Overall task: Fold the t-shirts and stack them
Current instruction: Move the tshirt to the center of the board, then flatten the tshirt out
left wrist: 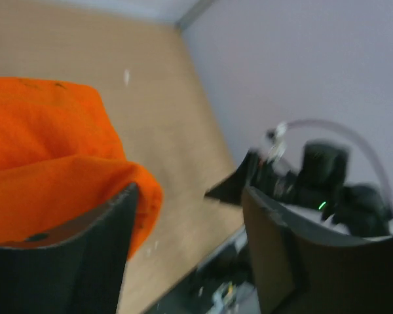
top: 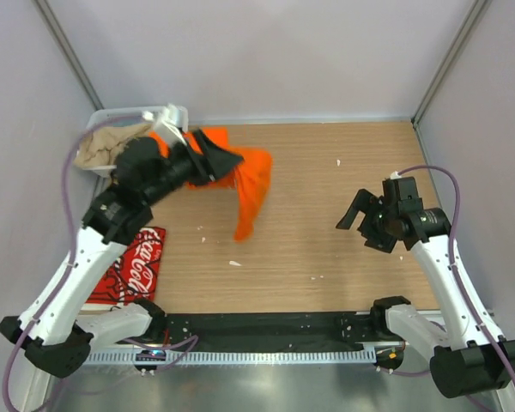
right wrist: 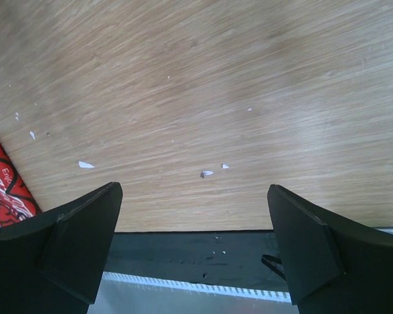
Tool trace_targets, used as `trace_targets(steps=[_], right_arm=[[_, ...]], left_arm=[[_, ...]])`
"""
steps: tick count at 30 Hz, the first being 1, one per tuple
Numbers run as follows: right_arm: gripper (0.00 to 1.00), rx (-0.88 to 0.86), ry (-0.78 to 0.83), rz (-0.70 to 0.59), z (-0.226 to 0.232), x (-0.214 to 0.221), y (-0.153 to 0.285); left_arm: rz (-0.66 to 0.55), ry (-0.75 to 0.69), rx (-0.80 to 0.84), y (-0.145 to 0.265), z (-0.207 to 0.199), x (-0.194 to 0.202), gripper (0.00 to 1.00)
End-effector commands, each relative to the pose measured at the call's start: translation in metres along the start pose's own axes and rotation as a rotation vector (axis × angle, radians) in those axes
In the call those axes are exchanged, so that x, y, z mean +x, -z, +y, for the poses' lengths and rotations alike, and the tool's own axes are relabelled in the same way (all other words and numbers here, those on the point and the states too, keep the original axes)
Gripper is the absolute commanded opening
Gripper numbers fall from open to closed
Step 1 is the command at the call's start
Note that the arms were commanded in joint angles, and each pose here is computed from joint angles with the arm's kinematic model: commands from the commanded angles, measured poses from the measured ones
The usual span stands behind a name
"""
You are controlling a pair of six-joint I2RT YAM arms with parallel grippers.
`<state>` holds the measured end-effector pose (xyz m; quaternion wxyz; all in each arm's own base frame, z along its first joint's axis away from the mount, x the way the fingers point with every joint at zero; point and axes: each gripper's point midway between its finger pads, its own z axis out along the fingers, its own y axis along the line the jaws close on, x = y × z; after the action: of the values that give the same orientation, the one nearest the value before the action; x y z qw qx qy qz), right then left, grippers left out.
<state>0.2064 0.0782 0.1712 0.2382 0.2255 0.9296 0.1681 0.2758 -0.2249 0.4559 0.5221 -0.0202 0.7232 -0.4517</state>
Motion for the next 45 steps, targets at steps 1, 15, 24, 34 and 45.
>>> trace_targets(steps=[1,15,24,34,45], right_arm=[[1.0,-0.062,0.026,0.006,0.009,0.004,-0.001],[0.82,-0.188,0.12,0.195,0.061,0.029,-0.085],[0.7,-0.105,0.326,0.293,0.079,0.031,-0.138],[0.69,-0.057,0.396,0.323,0.072,0.029,-0.154],[0.58,-0.132,0.279,0.16,0.146,-0.029,-0.178]], left_arm=[[0.269,0.034,-0.222,0.01,0.064,0.115,0.74],[0.455,-0.072,-0.556,0.06,0.171,0.202,0.75],[0.642,-0.181,-0.76,-0.021,0.278,0.182,0.7],[0.675,-0.122,-0.825,-0.094,0.349,0.17,0.61],[0.723,-0.133,-0.915,-0.118,0.382,0.178,0.37]])
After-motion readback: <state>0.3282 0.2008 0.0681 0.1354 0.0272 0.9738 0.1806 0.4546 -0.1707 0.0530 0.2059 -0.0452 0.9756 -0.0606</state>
